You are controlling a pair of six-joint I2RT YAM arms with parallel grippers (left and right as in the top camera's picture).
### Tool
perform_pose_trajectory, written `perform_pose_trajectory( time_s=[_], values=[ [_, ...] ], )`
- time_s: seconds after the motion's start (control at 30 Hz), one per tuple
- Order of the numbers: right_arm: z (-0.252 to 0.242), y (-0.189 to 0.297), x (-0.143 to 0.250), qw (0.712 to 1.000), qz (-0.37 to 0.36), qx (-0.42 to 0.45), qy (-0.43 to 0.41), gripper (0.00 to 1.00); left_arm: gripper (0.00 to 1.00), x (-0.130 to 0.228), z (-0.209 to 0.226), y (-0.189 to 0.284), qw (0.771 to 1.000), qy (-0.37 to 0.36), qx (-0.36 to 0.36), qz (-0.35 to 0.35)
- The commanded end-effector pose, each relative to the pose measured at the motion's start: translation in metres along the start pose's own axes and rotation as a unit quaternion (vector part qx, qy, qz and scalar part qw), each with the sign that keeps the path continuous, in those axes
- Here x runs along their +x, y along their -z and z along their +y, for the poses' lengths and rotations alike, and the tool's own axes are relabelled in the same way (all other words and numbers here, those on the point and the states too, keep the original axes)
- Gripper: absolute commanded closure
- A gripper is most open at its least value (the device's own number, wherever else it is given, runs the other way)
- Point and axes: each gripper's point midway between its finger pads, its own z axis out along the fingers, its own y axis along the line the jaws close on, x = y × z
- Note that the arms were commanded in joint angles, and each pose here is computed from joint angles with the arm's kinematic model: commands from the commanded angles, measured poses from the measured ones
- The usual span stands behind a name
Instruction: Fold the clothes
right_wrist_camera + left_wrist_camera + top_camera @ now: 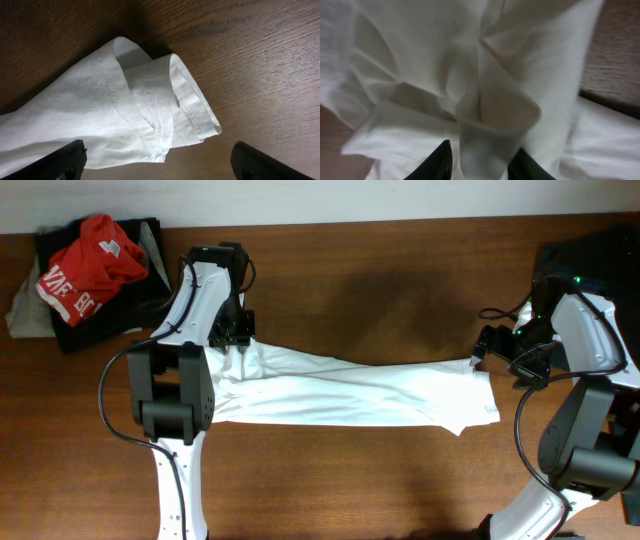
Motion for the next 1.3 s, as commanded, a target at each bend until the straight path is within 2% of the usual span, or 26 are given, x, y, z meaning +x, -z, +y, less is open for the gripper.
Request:
perform_pose_trajectory(
  time_s=[0.0, 0.1, 0.13, 0.17, 0.2, 0.5, 0.83, 0.97, 1.13, 1.27],
  values=[
    [0.003, 0.011, -0.003, 1.000, -0.019, 0.000, 0.004, 0.05, 0.68, 0.001, 0.002, 0.006, 1.000, 0.001, 0.008, -0.008],
    [0.003, 0.011, -0.003, 1.000, -0.019, 0.000, 0.004, 0.05, 0.75, -0.001, 0.003, 0.008, 1.000, 0.002, 0.007, -0.012],
    [0.003, 0.011, -0.003, 1.000, -0.019, 0.000, 0.004, 0.05, 0.87, -0.001, 0.004, 0.010, 1.000, 0.003, 0.006, -0.013],
    [0.003, 0.011, -0.003, 1.000, -0.019, 0.000, 0.004, 0.05, 0.93, -0.001, 0.008, 0.013, 1.000, 0.005, 0.001, -0.016],
    [0.003, 0.011, -0.003, 1.000, -0.019, 0.000, 0.004, 0.05, 0.93, 0.001, 0.013, 0.018, 1.000, 0.007, -0.010, -0.019],
    [0.003, 0.011, -0.003, 1.000, -0.019, 0.000, 0.003, 0.09, 0.94, 0.028, 0.045, 0.058, 0.996, 0.055, -0.062, -0.019],
    [0.014, 0.009, 0.000, 1.000, -0.017, -0.002, 0.018, 0.09, 0.93, 0.065, 0.079, 0.062, 0.989, 0.096, -0.102, 0.057],
    [0.018, 0.009, -0.001, 0.999, -0.021, -0.003, 0.024, 0.09, 0.92, 0.070, 0.077, 0.057, 0.988, 0.095, -0.096, 0.069],
    [0.018, 0.009, -0.001, 0.999, -0.021, -0.003, 0.024, 0.10, 0.91, 0.091, 0.079, 0.035, 0.983, 0.087, -0.111, 0.118],
    [0.018, 0.009, -0.001, 0.999, -0.021, -0.003, 0.024, 0.10, 0.87, 0.103, 0.093, 0.013, 0.972, 0.107, -0.157, 0.136]
  ],
)
